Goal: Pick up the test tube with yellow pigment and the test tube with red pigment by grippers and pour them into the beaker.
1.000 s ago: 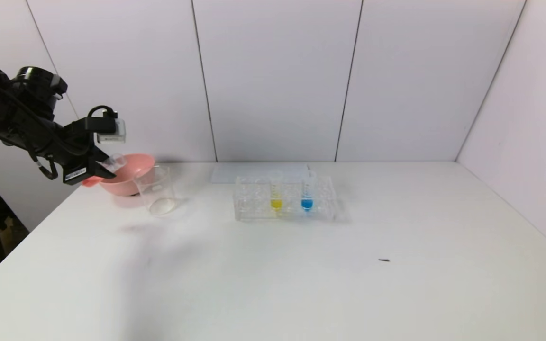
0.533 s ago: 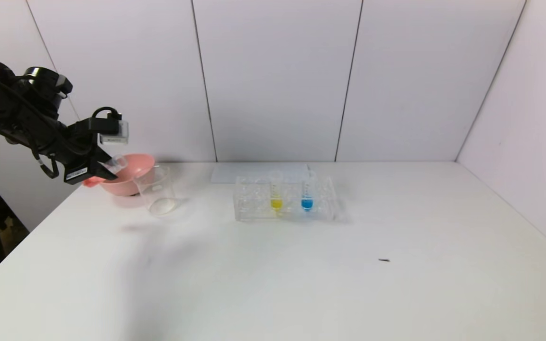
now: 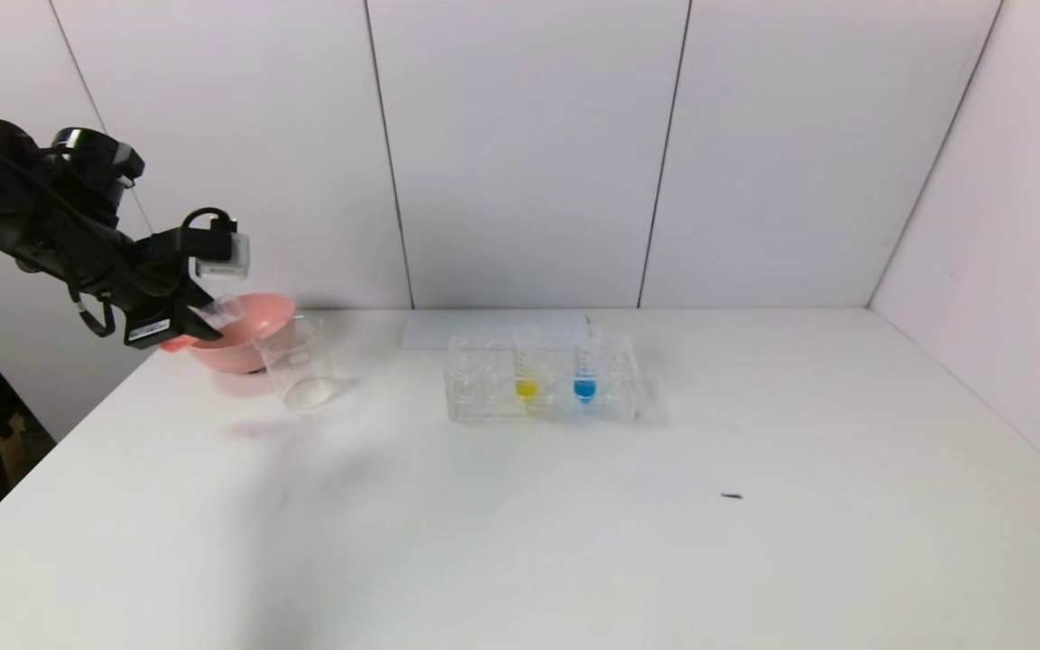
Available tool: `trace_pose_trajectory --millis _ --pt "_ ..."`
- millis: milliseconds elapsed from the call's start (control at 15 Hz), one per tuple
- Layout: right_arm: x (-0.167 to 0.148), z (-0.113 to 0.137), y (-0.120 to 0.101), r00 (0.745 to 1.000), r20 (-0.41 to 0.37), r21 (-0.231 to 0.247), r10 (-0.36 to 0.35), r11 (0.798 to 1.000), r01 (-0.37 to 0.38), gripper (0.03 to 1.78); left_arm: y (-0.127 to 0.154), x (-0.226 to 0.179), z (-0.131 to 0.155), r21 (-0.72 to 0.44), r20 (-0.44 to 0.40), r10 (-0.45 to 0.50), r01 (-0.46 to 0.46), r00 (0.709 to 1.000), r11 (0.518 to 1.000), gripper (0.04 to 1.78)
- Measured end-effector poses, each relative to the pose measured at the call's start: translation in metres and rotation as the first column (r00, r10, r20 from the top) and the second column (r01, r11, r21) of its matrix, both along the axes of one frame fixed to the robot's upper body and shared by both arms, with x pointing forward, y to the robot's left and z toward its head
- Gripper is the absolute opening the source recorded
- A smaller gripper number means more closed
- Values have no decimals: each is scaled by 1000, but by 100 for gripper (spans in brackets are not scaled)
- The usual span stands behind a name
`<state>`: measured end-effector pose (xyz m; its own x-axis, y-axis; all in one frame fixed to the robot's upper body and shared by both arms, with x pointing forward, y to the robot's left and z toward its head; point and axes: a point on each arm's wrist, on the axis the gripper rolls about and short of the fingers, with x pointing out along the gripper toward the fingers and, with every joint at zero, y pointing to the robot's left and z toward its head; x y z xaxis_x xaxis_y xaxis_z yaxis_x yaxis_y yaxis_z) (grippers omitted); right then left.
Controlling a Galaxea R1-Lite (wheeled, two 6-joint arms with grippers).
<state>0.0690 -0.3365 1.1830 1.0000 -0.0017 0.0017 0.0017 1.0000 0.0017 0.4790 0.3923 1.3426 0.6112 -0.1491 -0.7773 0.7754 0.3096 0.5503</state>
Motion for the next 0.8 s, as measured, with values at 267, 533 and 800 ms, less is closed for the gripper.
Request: trace_pose_trajectory --millis 267,533,800 --pt "0 0 0 1000 0 0 0 1000 0 170 -4 4 -2 35 11 9 -10 1000 999 45" --pt "0 0 0 1000 0 0 0 1000 0 170 -10 8 -4 71 17 14 -15 1000 997 45" --pt "0 0 0 1000 0 0 0 1000 0 170 -14 12 -5 81 30 5 -7 1000 997 45"
